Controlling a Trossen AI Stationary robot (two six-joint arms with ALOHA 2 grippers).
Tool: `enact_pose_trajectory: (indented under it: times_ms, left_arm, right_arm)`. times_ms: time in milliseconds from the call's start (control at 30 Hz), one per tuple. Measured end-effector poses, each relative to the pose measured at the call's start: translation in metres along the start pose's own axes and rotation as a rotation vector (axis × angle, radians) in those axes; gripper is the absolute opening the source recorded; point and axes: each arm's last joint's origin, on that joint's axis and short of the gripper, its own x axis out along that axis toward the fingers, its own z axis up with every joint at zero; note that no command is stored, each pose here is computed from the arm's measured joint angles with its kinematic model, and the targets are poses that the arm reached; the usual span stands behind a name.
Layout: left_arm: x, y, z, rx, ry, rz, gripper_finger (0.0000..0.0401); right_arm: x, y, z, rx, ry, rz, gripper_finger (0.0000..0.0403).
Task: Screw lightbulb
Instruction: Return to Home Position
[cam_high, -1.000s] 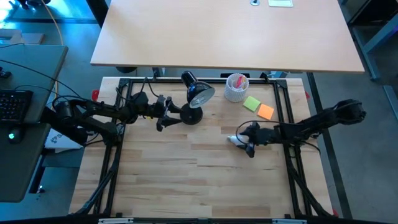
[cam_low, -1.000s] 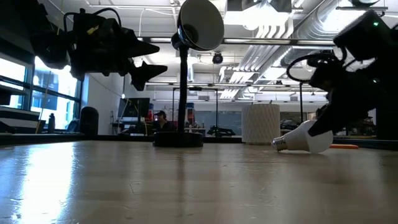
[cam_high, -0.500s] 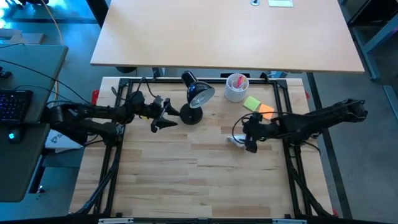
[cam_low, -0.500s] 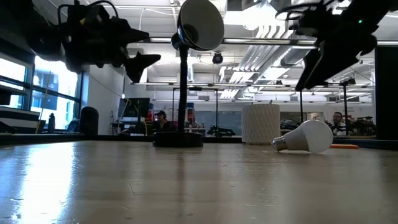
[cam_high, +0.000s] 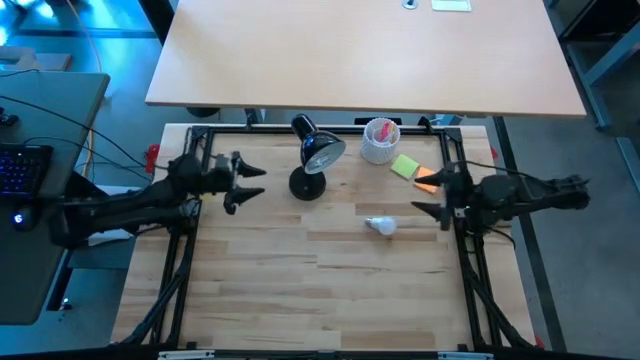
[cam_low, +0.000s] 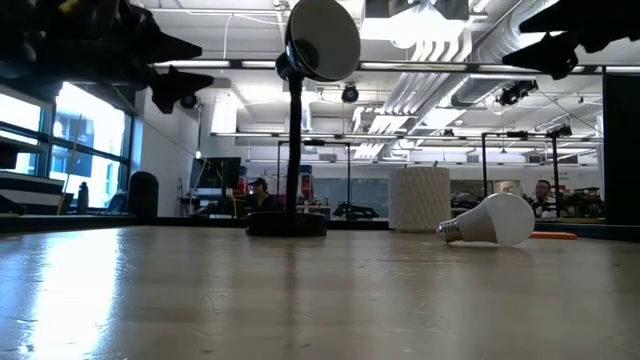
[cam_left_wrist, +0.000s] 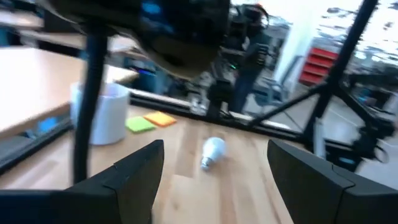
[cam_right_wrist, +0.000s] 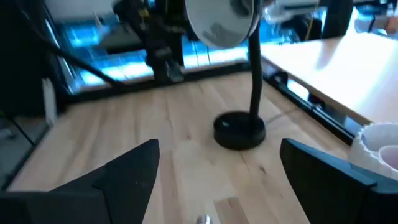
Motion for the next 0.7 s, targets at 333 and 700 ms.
enact_pose_trajectory:
  times_ms: [333,700]
  left_arm:
    - [-0.020,-0.005,-0.005,-0.005,-0.066,0.138,0.0280]
    - [-0.022,-0.011,-0.003,0.007,-0.086,0.110,0.0280]
  right_arm:
    - [-0.005,-0.004,-0.036,0.081,-0.224,0.181,0.0329]
    - [0.021,0.001,-0.082,0.082,-0.334,0.294,0.0237]
